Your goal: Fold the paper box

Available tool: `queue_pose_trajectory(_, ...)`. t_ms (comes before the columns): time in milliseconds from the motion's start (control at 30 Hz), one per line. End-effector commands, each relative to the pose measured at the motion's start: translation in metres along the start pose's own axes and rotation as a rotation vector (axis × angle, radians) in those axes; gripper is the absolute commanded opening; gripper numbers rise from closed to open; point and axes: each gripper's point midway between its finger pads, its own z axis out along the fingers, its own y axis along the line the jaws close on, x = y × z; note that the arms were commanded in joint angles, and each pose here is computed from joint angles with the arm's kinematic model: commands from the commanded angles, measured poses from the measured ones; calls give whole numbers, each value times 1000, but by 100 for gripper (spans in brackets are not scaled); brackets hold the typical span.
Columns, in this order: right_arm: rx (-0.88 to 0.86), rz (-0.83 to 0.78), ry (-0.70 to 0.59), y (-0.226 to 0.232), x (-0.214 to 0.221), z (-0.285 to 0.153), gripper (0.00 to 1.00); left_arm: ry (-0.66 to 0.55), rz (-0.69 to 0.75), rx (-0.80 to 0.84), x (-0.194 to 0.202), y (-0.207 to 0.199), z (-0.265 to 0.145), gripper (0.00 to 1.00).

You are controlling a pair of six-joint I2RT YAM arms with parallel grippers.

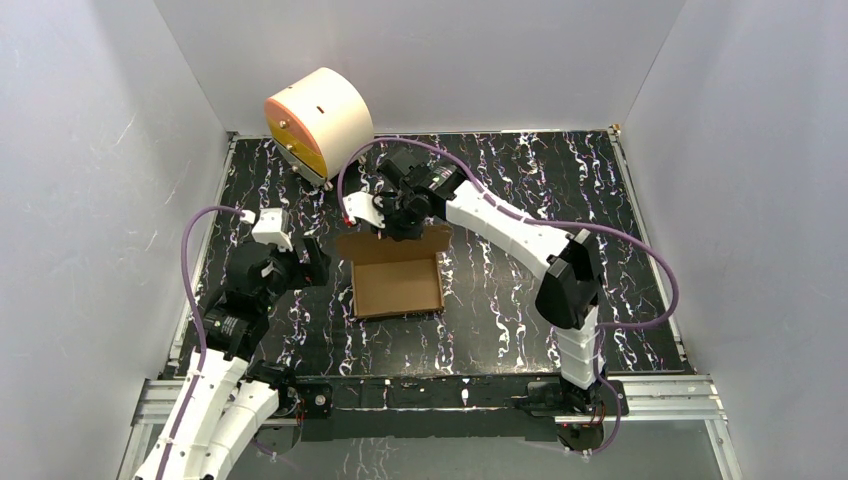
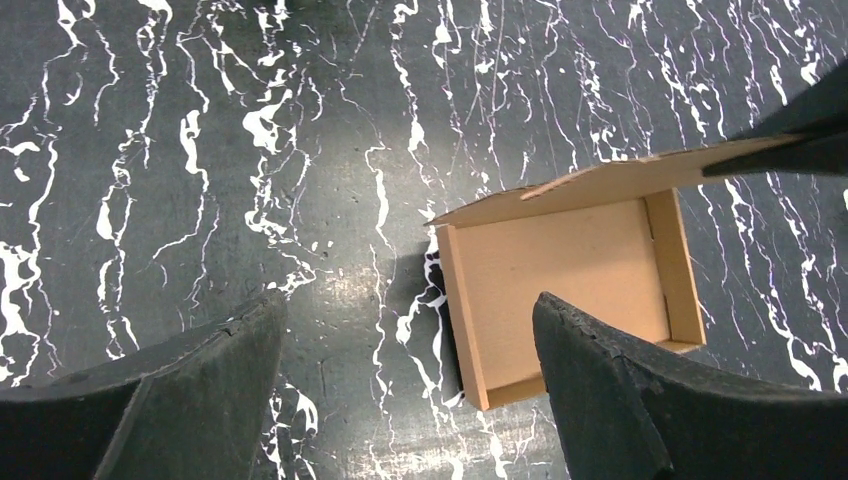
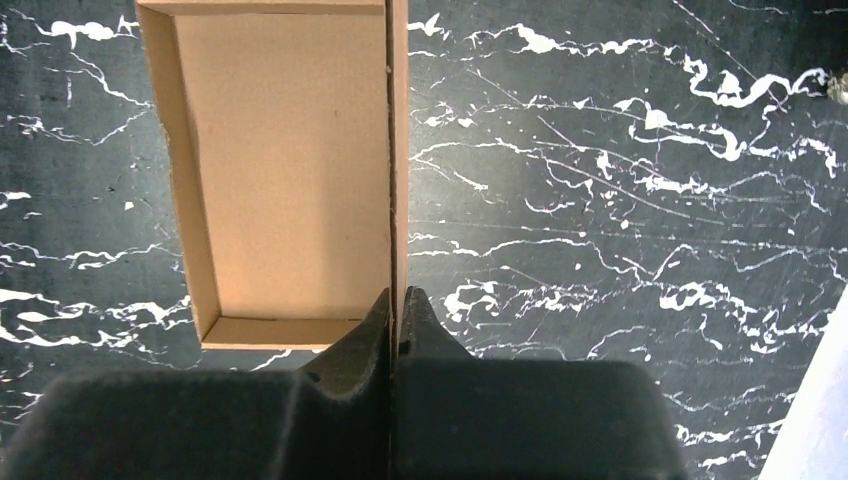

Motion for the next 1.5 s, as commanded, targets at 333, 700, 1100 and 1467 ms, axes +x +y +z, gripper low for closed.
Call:
queue_pose_trajectory(333, 165, 29, -90, -37, -16, -28, 56, 5, 61, 119, -2, -16, 3, 88)
queue_pose_trajectory(700, 408, 242, -155, -27, 9, -84, 80, 5, 115, 139, -28, -24, 8, 87)
queue_pose_trajectory(1100, 462, 445, -241, -12, 60, -94, 80, 86, 216, 316, -42, -56, 28, 82)
queue_pose_trajectory(1467, 400, 462, -299, -10, 66, -83, 67, 123, 310, 432, -46, -73, 55, 69)
